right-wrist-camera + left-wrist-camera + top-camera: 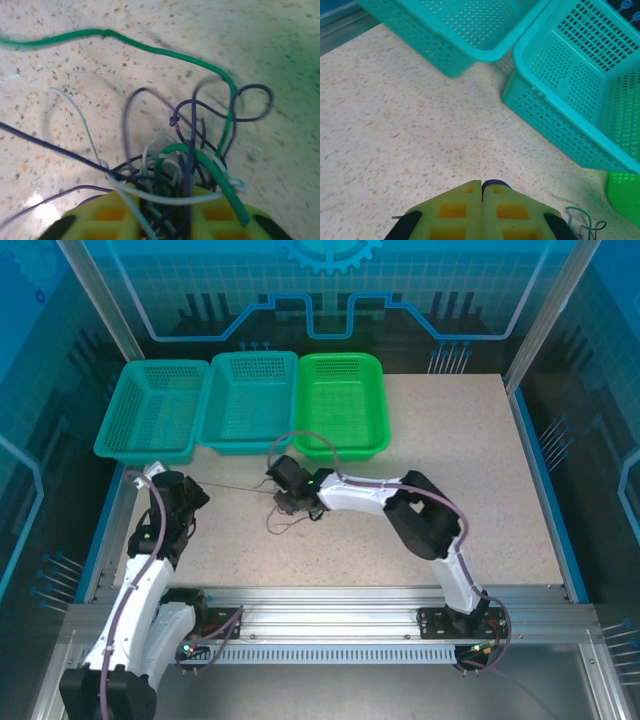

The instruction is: Untangle the cables

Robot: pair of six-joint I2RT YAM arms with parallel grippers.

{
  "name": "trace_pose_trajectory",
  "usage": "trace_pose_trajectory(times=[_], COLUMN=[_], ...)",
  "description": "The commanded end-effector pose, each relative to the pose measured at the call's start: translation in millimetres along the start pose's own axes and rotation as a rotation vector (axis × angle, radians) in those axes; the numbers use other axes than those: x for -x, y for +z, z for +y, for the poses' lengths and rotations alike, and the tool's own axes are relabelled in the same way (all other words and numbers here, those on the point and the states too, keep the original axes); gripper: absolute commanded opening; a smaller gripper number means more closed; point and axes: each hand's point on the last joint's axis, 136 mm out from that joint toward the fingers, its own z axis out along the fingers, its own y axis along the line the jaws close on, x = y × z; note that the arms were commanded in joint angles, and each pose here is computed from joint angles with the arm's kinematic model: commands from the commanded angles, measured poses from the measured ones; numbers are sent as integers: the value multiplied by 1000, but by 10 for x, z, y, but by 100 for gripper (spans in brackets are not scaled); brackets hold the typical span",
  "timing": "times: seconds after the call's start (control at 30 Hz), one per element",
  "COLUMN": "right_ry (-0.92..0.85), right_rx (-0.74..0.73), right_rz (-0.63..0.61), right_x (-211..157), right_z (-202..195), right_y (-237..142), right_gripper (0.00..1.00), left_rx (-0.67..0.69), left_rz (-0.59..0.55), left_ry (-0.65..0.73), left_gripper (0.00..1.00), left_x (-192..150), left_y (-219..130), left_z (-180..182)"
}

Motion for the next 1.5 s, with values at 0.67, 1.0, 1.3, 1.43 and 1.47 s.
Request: trace_pose_trajectory(times=[0.67, 1.0, 1.3, 1.43, 1.47], right_ry=[42, 26, -7, -11, -3], right_rx=[392, 400, 443, 454, 430], right_rz=[-137, -133, -134, -133, -124], right_x=[294, 303, 298, 281, 258], right_z=[-26, 54, 240, 298, 259], right_y=[-853, -901, -990, -1000, -970], right_gripper=[0, 0, 0, 0, 0], left_rx=[-235, -311, -358, -386, -393], left_rz=[216, 470, 503, 497, 484], left_ry=[-197, -545, -679, -683, -676], left_gripper=[51, 59, 89, 34, 17], left_x=[-496, -1108, -1185, -1192, -1167], left_y=[368, 172, 475, 561, 564], left_z=[-304, -934, -1200, -1264, -1268])
